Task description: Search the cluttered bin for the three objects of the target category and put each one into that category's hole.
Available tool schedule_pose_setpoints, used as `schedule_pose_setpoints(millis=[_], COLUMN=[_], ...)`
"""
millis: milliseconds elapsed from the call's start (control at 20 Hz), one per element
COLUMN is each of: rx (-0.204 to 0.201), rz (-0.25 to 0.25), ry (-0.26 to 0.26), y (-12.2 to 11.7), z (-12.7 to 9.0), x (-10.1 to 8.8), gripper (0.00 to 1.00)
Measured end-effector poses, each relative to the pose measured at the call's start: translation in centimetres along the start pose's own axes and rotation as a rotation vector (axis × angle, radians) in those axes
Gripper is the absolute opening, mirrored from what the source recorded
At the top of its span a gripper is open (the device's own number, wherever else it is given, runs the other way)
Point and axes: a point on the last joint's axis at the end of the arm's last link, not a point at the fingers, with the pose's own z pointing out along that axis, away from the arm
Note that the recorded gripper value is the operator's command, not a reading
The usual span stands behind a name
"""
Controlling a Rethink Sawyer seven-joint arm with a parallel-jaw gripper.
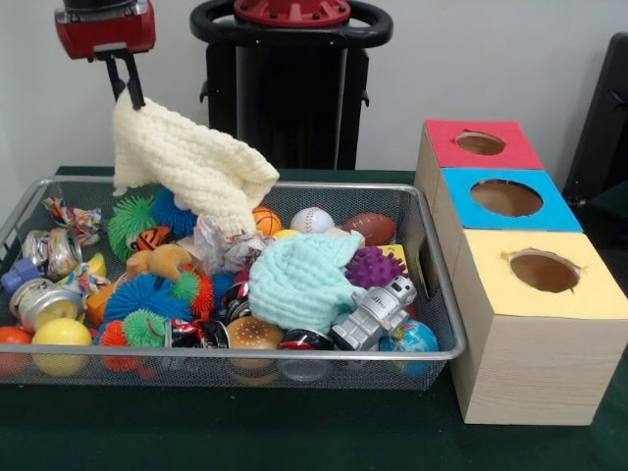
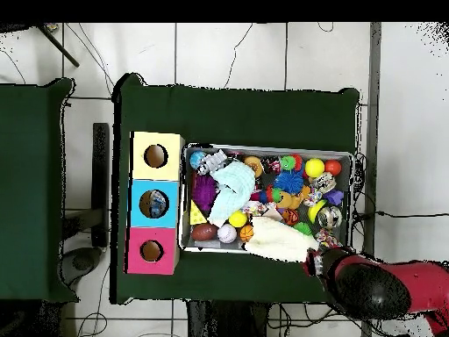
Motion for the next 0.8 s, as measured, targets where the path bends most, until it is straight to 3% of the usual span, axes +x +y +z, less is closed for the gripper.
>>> schedule_pose_setpoints(millis=[800], rx=[0.021], rz=[-0.027], ry=[0.009], y=[-2.7], z=[-0.9], x=[-0.2], gripper=[0.0])
